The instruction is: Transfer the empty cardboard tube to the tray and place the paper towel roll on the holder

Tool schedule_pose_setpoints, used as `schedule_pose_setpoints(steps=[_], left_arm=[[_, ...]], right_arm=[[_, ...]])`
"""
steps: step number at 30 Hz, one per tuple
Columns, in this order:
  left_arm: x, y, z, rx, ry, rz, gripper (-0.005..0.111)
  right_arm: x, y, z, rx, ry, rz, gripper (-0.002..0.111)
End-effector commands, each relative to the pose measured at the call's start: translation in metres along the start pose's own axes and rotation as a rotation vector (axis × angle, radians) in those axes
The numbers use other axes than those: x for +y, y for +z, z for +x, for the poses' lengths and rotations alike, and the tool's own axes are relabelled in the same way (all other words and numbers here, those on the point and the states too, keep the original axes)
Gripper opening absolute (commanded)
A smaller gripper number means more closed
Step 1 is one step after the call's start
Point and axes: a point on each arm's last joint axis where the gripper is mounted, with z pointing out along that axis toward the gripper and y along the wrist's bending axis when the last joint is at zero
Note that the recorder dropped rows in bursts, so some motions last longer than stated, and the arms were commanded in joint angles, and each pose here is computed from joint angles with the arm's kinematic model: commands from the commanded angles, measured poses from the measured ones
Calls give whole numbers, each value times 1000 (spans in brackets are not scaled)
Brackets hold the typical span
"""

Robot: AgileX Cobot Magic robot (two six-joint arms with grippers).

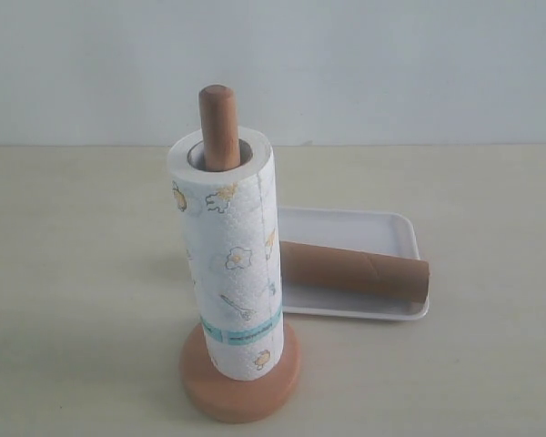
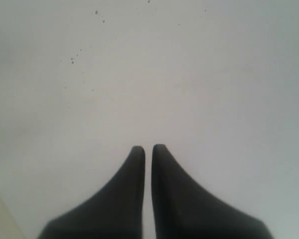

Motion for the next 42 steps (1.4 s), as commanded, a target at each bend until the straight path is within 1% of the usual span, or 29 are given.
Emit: schedule_pose_setpoints(steps=[1,5,9,14,15,16,17,18,22,23,26,28,33,34,38,41,42], left_arm=[[11,1,5,26,-15,8,5],[32,3,8,28,-18,-70,5],[59,3,14,39,-91,-148,5],[91,1,24,73,-173,-207,5],[91,1,24,76,-191,-199,5],[92,1,24,68,-196,-215,5],[94,1,23,56,-185,-242,5],[95,1,22,58,-164,-243,5],[95,1,22,59,-145,-243,5],[95,1,22,61,-121,-245,5],[98,0,21,58,-22,-282,5],[101,-1,20,61,70,-310,5],[108,-4,17,95,373,-385,5],[109,-4,17,108,449,-396,5],[110,-4,17,173,766,-388,5],[110,-4,17,217,946,-375,5],[110,-5,18,234,986,-370,5]], right_arm=[[0,0,-1,-14,-3,3,0],[0,0,-1,-17,-3,3,0],[0,0,-1,-14,-3,3,0],[0,0,-1,-14,-3,3,0],[0,0,-1,-14,-3,3,0],[0,0,-1,-14,-3,3,0],[0,0,-1,-14,-3,3,0],[0,0,-1,-14,-3,3,0],[0,0,-1,-14,-3,3,0],[0,0,-1,-14,-3,3,0],[0,0,-1,-14,-3,3,0],[0,0,-1,-14,-3,3,0],[0,0,-1,-14,-3,3,0],[0,0,-1,-14,-3,3,0],[0,0,-1,-14,-3,3,0],[0,0,-1,-14,-3,3,0],[0,0,-1,-14,-3,3,0]])
